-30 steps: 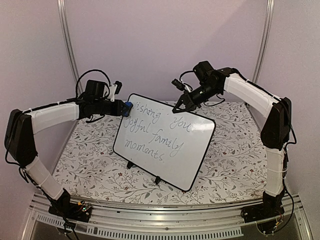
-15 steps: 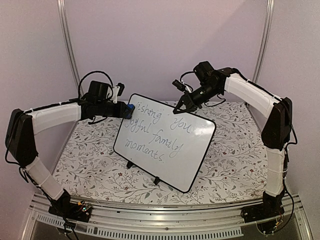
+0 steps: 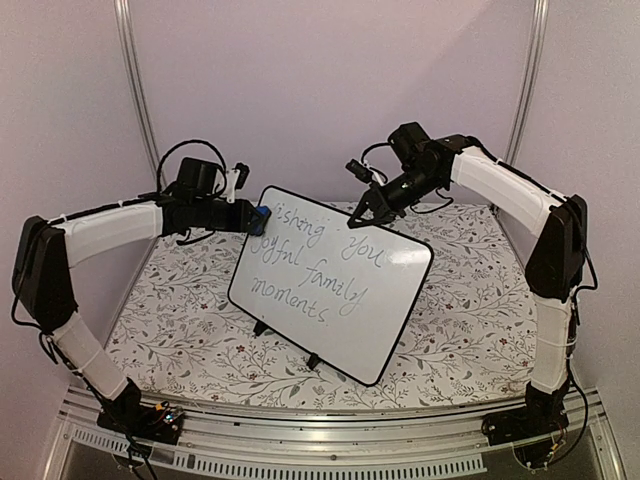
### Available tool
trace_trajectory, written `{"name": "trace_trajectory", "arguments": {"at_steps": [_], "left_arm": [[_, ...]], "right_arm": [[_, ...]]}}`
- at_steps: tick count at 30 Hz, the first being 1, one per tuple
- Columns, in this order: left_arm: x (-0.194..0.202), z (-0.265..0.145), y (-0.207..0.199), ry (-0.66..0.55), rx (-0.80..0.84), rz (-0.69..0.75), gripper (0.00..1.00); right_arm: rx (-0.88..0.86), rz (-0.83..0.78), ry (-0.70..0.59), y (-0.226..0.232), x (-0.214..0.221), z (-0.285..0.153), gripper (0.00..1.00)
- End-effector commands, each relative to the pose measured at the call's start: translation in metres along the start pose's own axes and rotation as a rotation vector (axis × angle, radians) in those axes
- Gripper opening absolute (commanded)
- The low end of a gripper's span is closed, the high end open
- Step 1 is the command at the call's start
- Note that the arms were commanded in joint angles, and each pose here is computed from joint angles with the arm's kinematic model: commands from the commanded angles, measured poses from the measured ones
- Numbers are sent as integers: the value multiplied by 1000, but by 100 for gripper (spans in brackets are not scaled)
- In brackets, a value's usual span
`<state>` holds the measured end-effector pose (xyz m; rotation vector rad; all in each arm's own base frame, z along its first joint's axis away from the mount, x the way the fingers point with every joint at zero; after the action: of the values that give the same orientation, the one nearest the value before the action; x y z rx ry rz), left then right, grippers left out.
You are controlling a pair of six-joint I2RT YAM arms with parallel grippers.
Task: Erase the whiteboard
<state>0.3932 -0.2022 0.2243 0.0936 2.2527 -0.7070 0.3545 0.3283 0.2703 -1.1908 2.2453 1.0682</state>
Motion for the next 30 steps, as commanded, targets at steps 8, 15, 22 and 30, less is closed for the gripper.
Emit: {"name": "trace_trajectory", "arguments": {"at_steps": [8, 15, 22, 30], "left_arm": [[-34, 10, -8, -52, 15, 7, 0], [-39, 16, -6, -47, -5, -8, 0], [-6, 13, 3, 13, 4, -98, 0], [31, 10, 15, 60, -8, -150, 0]], "right_arm": [[-10, -123, -49, 21, -11, -12, 0], [-12, -123, -50, 22, -12, -13, 0], [-10, -124, -49, 22, -11, -12, 0], [-9, -125, -49, 22, -11, -13, 0]]}}
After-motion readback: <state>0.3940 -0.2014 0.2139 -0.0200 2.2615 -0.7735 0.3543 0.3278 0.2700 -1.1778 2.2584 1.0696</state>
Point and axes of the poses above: each gripper's point midway between its finger pads, its own z axis out along the fingers, its own y axis along the line the jaws close on, x = y × z, the point moved 5 cm from there along -z, back along the fingers, and after that the axes turned 13 degrees about -z, right-handed, at the moved point
